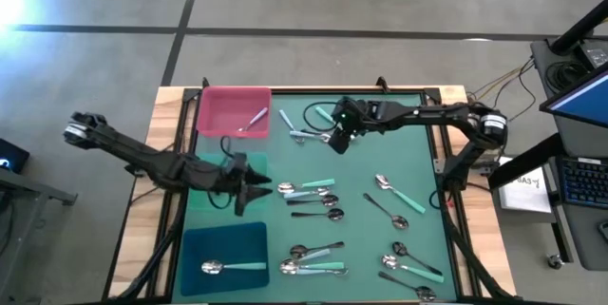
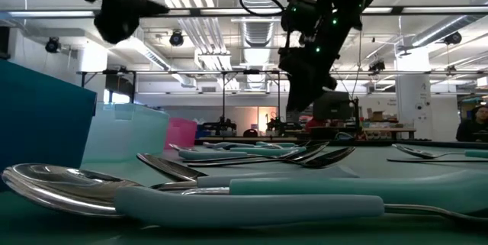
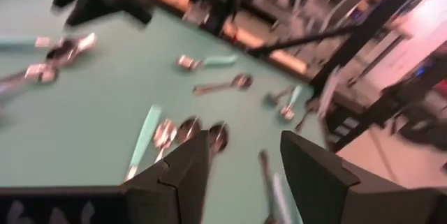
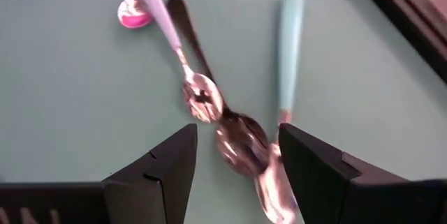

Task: Sort silverware by color (type)
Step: Put the blue spoon into the pink bin

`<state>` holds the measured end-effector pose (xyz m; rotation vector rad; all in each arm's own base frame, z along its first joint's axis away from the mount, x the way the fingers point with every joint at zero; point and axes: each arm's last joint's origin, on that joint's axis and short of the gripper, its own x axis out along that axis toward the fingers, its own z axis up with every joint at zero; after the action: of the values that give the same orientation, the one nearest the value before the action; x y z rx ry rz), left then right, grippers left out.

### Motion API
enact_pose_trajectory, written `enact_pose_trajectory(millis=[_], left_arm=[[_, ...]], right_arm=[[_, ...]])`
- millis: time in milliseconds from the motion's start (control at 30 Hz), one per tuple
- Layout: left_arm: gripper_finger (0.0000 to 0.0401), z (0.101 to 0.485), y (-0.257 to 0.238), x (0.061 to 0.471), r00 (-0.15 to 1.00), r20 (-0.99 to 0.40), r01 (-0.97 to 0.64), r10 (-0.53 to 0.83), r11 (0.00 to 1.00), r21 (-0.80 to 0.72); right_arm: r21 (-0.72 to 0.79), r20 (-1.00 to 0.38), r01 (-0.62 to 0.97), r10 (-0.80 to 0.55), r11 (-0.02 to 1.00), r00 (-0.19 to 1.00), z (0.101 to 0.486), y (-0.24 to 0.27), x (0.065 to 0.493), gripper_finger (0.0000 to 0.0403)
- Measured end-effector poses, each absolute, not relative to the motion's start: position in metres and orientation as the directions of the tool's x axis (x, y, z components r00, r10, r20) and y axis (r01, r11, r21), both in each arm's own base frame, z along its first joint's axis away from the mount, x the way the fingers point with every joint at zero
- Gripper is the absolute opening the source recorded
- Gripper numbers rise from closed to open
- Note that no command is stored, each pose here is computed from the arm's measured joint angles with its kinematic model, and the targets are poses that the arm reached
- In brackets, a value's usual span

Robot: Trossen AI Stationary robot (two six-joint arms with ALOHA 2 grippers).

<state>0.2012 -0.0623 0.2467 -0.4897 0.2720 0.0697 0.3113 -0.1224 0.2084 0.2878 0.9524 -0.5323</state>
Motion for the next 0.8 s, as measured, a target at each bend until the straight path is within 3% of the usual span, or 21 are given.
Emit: enact_pose_trajectory(millis=[300,800], left_arm=[[0.0162,0.266,-0.061,0.2,0.994,-0.101,-0.079,0.04,0.904,-0.421],[0.0162,0.271,-0.057,0.198,0.987,-0.071,-0.163,0.147,0.912,-0.377]], right_arm=[[-0.02,-0.83,0.402,-0.239,0.915,0.504,0.184,-0.131,0.342,0.0194],[-0.055,-0.833,0.312,-0.216,0.948,0.509,0.162,-0.148,0.383,0.0194]])
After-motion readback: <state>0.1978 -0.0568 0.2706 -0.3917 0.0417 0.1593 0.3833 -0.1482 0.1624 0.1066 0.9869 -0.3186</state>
